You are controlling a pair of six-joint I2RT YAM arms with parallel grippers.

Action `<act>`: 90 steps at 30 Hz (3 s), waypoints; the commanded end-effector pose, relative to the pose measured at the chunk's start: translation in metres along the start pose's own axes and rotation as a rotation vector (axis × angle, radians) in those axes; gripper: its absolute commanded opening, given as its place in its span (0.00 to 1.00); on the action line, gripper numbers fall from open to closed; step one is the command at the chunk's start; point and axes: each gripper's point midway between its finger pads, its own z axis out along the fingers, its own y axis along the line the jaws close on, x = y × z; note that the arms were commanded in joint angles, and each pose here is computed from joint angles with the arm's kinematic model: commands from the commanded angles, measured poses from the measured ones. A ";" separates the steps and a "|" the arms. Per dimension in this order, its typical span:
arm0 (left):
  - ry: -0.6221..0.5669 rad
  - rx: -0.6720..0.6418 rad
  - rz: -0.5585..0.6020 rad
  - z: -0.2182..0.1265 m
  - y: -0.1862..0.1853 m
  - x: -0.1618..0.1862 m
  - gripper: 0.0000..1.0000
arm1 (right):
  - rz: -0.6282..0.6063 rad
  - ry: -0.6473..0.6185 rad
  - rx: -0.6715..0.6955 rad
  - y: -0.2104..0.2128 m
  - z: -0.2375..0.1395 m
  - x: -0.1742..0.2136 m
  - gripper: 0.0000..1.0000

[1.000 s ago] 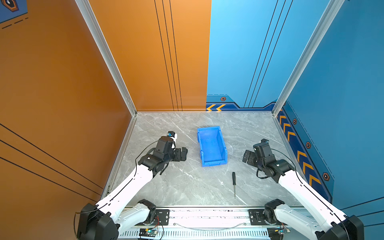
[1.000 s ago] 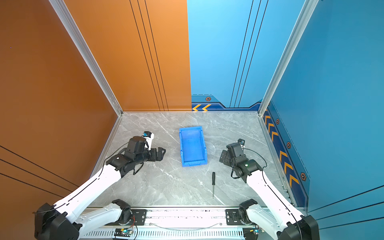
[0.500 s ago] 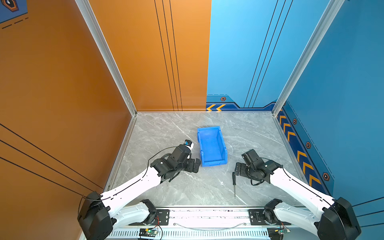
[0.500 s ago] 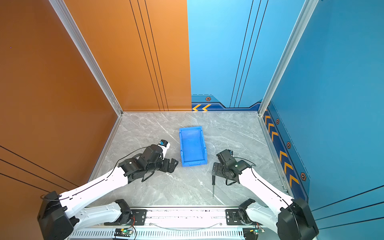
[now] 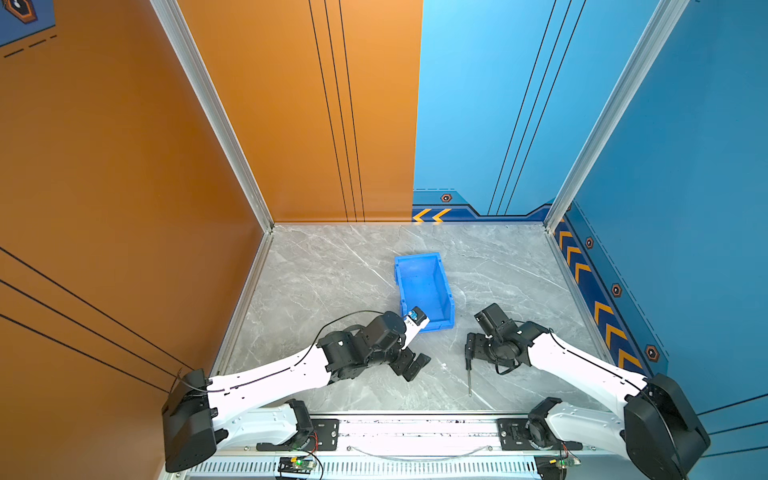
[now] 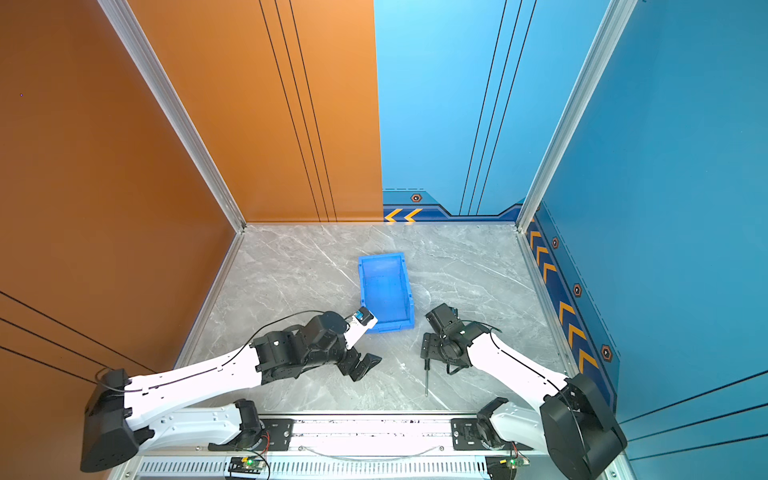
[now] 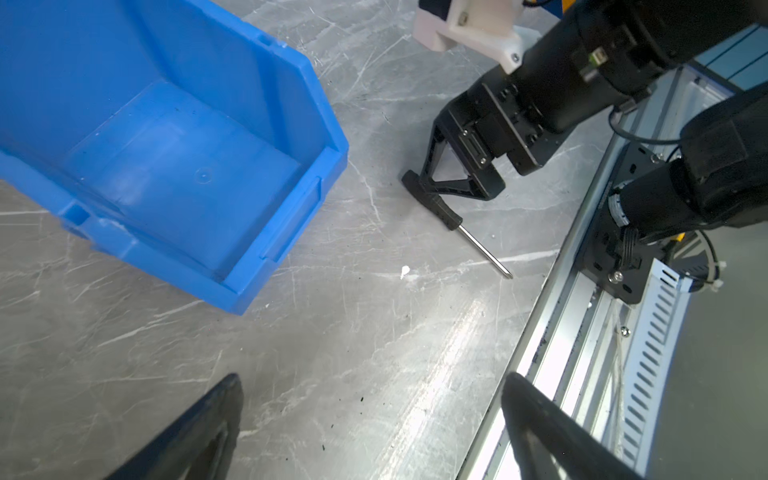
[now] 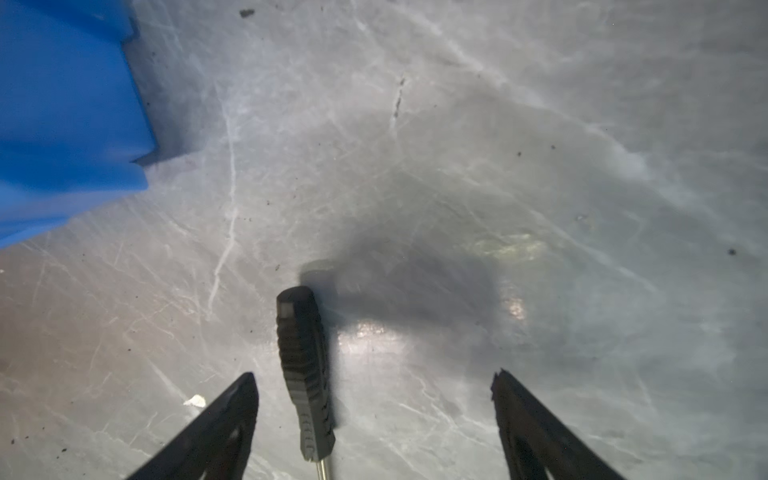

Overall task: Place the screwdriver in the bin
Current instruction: 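Reach the right gripper toward the black screwdriver while the left arm nears the bin, then close the right gripper on the screwdriver handle and lift it, then carry the screwdriver with the right gripper over the blue bin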

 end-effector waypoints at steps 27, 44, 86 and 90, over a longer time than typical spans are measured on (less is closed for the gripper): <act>0.005 -0.127 0.057 0.001 0.009 0.022 0.98 | -0.062 0.053 0.042 0.006 0.032 0.021 0.29; -0.026 -0.181 0.014 -0.003 0.029 0.024 0.98 | -0.077 -0.155 -0.014 0.012 -0.010 -0.003 0.00; -0.329 -0.173 -0.103 -0.058 0.088 -0.024 0.98 | -0.287 -0.312 -0.143 0.208 -0.052 -0.185 0.00; -0.325 -0.159 -0.106 -0.054 0.090 -0.027 0.98 | -0.268 -0.287 -0.123 0.205 -0.033 -0.192 0.00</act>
